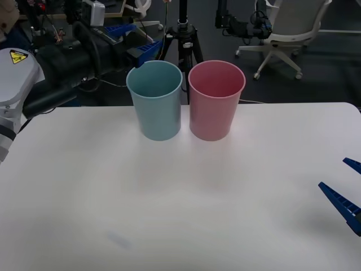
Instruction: Grasp the object on the table and drop it into the matching bin: aluminum can to the light blue bin, PET bottle to the pink bin.
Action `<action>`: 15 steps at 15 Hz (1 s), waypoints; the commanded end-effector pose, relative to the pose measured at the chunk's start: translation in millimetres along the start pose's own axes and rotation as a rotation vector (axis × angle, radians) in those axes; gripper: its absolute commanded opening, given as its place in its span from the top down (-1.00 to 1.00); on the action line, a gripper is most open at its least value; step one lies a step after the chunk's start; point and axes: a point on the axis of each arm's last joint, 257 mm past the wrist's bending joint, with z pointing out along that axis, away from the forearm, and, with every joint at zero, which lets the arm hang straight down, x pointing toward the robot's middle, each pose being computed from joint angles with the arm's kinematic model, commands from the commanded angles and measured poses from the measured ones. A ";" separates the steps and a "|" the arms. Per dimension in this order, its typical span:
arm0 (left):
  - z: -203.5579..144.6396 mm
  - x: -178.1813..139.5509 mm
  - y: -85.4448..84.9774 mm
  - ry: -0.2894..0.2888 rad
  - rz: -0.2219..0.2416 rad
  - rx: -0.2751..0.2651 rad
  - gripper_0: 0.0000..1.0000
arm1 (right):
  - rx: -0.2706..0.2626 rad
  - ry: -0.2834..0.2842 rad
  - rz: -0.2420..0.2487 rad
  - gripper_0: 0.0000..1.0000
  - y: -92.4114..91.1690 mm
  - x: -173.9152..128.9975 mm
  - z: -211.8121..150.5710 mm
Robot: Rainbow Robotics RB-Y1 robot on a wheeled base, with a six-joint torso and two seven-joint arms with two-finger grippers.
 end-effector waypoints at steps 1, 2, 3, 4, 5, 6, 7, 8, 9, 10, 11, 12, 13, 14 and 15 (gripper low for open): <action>-26.0 -5.6 -6.3 -0.018 0.002 0.023 -1.00 | 0.000 0.000 0.000 -1.00 0.0 0.0 0.0; -35.4 -8.2 -9.3 -0.022 0.009 0.033 -1.00 | 0.000 0.000 0.000 -1.00 0.0 0.0 0.0; -45.8 -11.2 -13.9 -0.028 0.004 0.047 -1.00 | 0.000 0.000 0.000 -1.00 0.0 0.0 0.0; -59.1 -11.8 -16.9 -0.027 0.002 0.057 -1.00 | 0.000 0.000 0.000 -1.00 0.0 0.0 0.0; -68.2 -12.7 -20.4 -0.029 -0.006 0.068 -1.00 | 0.000 0.000 0.000 -1.00 0.0 0.0 0.0; -76.9 -11.7 -23.0 -0.027 -0.015 0.076 -1.00 | 0.000 0.000 0.000 -1.00 0.0 0.0 0.0; -86.6 -10.8 -24.3 -0.024 -0.023 0.082 -1.00 | 0.000 0.000 0.000 -1.00 0.0 0.0 0.0; -96.9 -9.7 -26.0 -0.028 -0.039 0.090 -1.00 | 0.000 0.000 0.000 -1.00 0.0 0.0 0.0; -102.8 -6.3 -26.5 -0.033 -0.044 0.092 -1.00 | 0.000 0.000 0.000 -1.00 0.0 0.0 0.0; -110.3 -1.9 -26.0 -0.032 -0.045 0.091 -1.00 | 0.000 0.000 0.000 -1.00 0.0 0.0 0.0; -117.8 3.3 -26.9 -0.032 -0.050 0.091 -1.00 | 0.000 0.000 0.000 -1.00 0.0 0.0 0.0; -123.8 8.1 -29.0 -0.031 -0.067 0.091 -1.00 | 0.000 0.000 0.000 -1.00 0.0 0.0 0.0; -134.3 15.0 -29.5 -0.030 -0.077 0.079 -1.00 | 0.000 0.000 0.000 -1.00 0.0 0.0 0.0; -142.6 20.0 -30.3 -0.027 -0.083 0.070 -1.00 | 0.000 0.000 0.000 -1.00 0.0 0.0 0.0; -151.8 27.4 -31.3 -0.021 -0.094 0.061 -1.00 | 0.000 0.000 0.000 -1.00 0.0 0.0 0.0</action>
